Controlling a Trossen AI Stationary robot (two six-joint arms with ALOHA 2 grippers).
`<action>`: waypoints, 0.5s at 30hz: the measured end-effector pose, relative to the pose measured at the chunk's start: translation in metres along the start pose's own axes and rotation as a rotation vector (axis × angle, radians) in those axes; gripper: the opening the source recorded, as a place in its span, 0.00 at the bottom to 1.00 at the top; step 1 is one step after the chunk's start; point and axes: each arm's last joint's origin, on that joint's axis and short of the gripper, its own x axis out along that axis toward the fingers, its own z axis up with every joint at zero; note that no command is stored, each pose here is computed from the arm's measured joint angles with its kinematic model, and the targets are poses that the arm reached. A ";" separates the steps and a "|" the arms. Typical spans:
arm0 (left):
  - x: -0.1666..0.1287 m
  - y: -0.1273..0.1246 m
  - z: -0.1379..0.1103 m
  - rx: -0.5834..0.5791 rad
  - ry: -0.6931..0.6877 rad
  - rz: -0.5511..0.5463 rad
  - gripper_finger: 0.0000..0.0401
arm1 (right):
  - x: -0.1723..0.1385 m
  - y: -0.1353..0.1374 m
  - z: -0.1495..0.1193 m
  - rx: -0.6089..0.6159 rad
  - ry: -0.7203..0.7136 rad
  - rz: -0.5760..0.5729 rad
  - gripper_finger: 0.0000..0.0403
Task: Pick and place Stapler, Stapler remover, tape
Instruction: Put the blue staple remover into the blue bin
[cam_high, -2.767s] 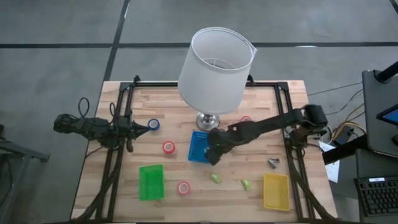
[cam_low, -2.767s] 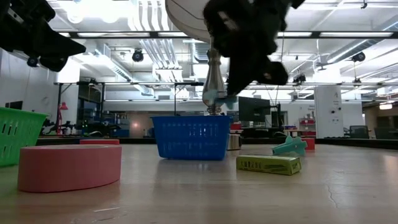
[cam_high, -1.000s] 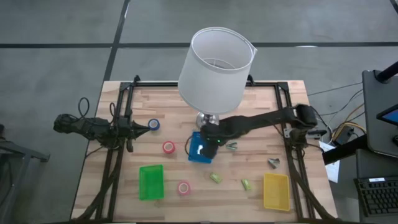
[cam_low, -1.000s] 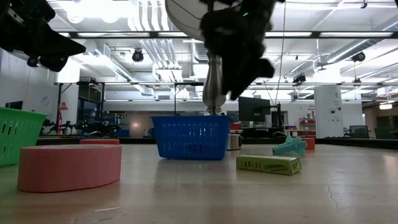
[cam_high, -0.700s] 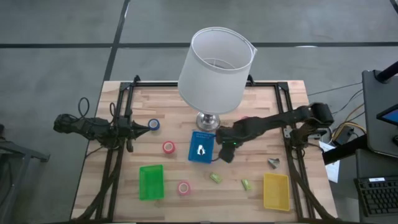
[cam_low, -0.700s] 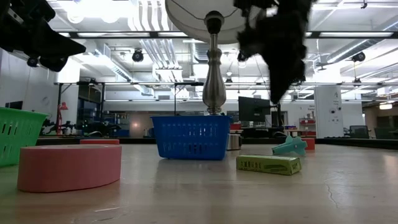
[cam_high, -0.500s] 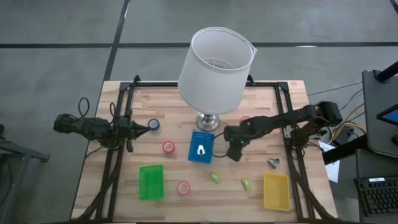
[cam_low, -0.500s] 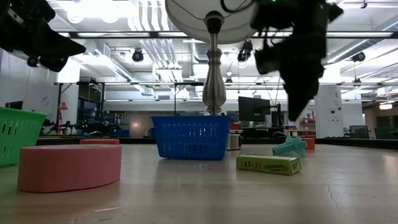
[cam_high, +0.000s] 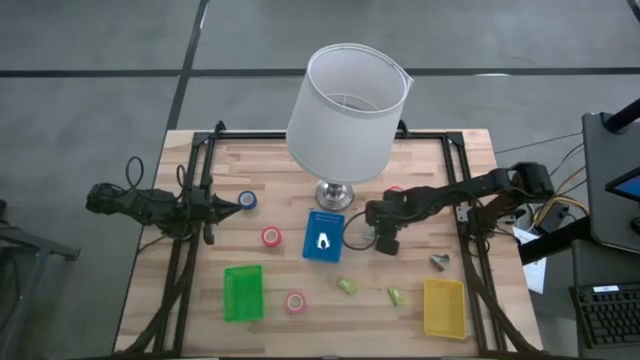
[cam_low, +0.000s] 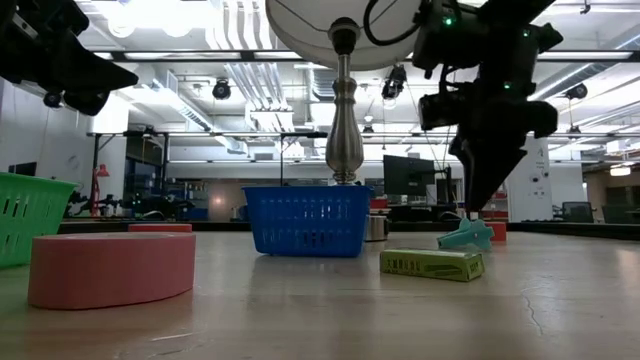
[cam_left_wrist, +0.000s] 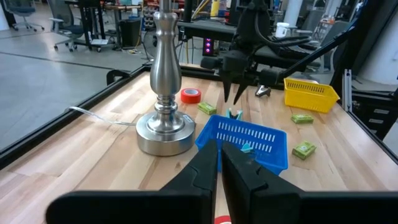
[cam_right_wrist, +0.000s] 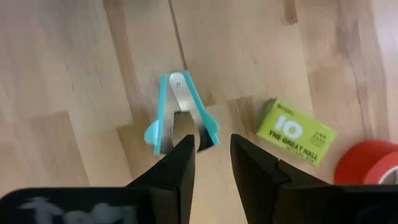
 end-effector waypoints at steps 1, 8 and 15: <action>0.000 0.000 0.000 0.000 0.000 0.000 0.06 | 0.000 0.000 0.001 0.009 -0.003 0.001 0.23; 0.000 0.000 0.000 0.000 0.000 0.000 0.06 | -0.003 0.002 0.008 0.022 -0.036 0.007 0.19; 0.000 0.000 0.000 0.000 0.000 0.000 0.06 | -0.003 0.003 0.010 0.064 -0.053 0.022 0.16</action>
